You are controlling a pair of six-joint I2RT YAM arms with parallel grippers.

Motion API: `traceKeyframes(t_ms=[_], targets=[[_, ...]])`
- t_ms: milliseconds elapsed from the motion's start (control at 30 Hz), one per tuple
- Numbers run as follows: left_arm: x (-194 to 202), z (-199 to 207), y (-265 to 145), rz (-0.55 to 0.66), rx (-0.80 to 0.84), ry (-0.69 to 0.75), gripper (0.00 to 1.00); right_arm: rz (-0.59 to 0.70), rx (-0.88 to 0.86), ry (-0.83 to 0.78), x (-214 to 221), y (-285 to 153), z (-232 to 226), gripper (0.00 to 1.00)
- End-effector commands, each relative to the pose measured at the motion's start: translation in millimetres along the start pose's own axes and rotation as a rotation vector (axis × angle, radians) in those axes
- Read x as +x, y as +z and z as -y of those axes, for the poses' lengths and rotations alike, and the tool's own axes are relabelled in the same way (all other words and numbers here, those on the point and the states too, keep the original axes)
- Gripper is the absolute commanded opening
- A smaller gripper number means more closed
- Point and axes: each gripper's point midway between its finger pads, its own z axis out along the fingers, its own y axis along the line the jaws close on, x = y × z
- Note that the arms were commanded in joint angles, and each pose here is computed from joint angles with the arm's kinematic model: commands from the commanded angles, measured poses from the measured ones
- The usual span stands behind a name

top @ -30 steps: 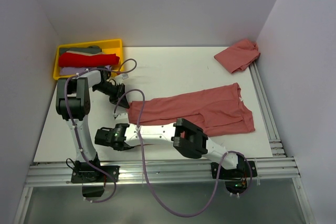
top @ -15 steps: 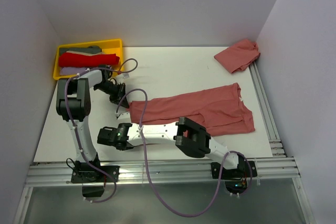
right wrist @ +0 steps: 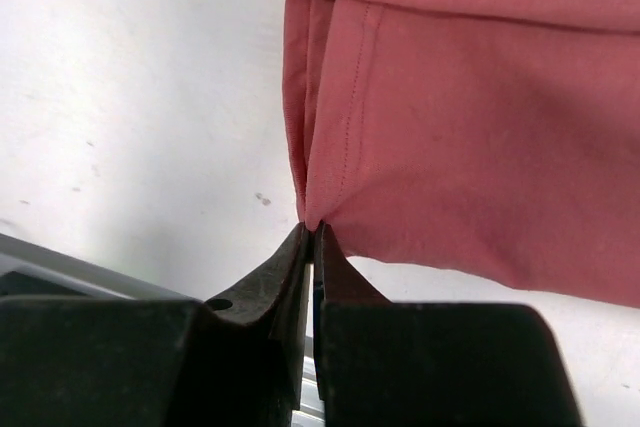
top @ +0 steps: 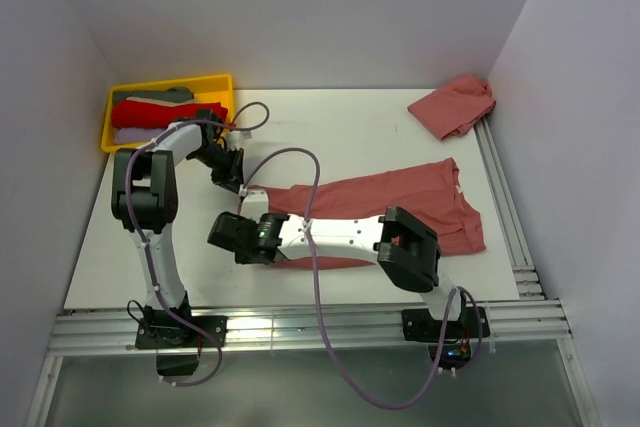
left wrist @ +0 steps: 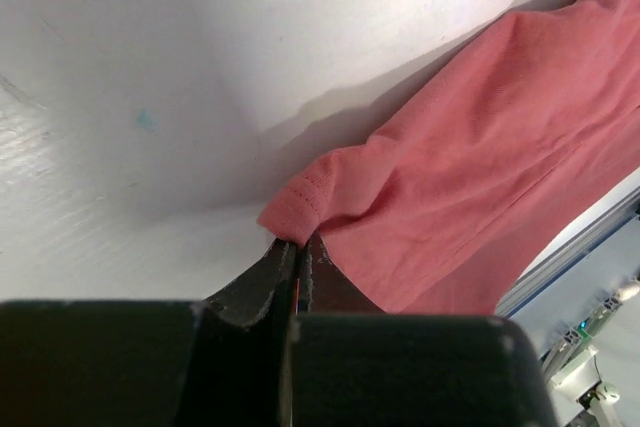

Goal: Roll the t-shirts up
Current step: Roll the tshirt

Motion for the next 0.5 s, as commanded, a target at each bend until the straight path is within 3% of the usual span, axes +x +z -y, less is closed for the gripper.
traceKeyframes(t_ms=[0,467], targets=[[-20,13,-25,0.061,-0.044,0.032,0.00,0.056,-0.093,0.053,-24,-18,-15,0.06],[-40,37,-13,0.031,-0.076,0.081,0.00,0.078,-0.068,0.156,-23,-22,27,0.04]])
